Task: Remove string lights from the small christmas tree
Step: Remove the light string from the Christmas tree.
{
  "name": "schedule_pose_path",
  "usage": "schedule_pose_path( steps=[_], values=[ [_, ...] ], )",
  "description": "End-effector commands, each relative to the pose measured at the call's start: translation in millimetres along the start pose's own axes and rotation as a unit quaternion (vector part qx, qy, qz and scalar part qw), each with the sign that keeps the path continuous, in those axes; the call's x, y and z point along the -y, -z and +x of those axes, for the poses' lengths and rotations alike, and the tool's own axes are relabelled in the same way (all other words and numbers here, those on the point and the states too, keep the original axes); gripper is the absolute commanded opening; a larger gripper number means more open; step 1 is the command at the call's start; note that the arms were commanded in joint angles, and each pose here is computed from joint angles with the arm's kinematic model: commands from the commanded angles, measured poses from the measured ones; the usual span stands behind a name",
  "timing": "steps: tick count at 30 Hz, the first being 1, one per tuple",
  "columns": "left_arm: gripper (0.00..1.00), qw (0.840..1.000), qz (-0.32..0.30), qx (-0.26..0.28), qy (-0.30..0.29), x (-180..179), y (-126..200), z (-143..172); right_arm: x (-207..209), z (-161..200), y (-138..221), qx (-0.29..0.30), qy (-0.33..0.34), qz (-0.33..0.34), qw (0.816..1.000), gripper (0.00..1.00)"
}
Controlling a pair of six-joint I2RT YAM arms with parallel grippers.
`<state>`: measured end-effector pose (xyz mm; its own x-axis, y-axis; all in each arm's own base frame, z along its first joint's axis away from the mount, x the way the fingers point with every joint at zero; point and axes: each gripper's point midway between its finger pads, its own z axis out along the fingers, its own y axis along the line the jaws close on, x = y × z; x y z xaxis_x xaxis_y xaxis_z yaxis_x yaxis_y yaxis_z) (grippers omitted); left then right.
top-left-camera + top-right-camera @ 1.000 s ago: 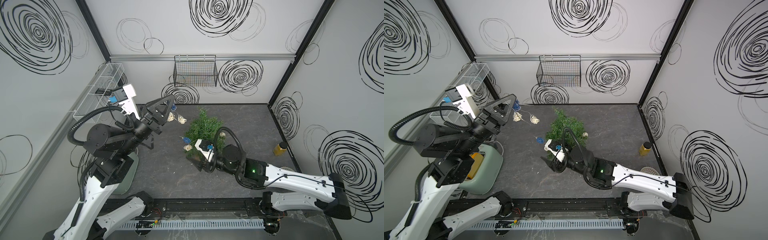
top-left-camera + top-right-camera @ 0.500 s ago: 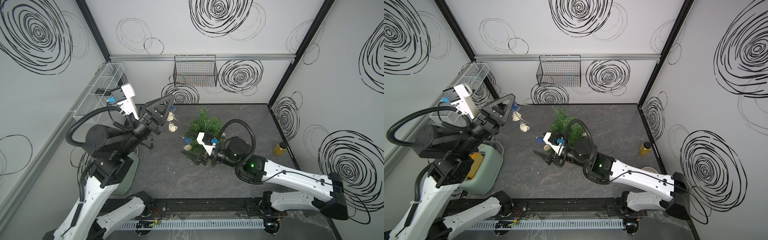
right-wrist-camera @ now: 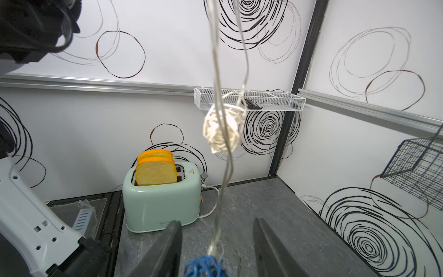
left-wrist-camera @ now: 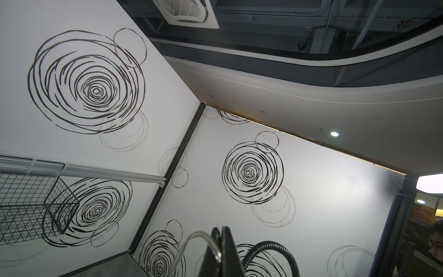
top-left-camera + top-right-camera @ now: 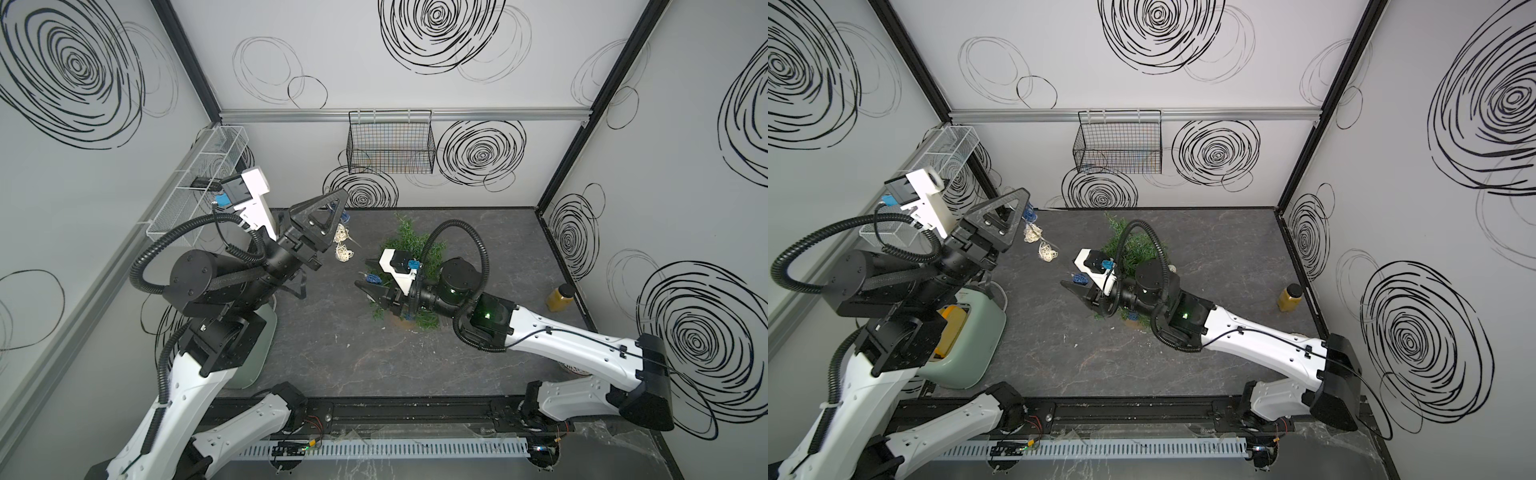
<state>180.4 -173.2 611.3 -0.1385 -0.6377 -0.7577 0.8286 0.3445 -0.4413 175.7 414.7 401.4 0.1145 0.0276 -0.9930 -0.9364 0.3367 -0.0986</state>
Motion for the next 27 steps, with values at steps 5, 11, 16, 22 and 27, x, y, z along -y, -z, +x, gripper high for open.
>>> schedule_pose_path(
  steps=[5, 11, 16, 22, 27],
  values=[
    [0.00, 0.999, 0.028, 0.015, -0.013, 16, 3, -11, 3, -33, -2, 0.031, 0.004, -0.003, 1.000, 0.23],
    [0.00, 0.999, 0.039, 0.021, -0.016, 21, 4, -13, 4, -53, 1, 0.042, 0.007, -0.002, 0.999, 0.07],
    [0.00, 0.998, 0.060, 0.020, -0.015, 27, 1, -13, 11, -76, 13, 0.064, 0.011, 0.019, 0.998, 0.04],
    [0.00, 0.996, 0.088, 0.012, -0.009, 35, -4, -12, 14, -108, 39, 0.091, 0.019, 0.038, 0.995, 0.03],
    [0.00, 0.994, 0.111, 0.006, -0.004, 45, -9, -13, 10, -129, 60, 0.107, 0.020, 0.040, 0.993, 0.01]
  ],
)
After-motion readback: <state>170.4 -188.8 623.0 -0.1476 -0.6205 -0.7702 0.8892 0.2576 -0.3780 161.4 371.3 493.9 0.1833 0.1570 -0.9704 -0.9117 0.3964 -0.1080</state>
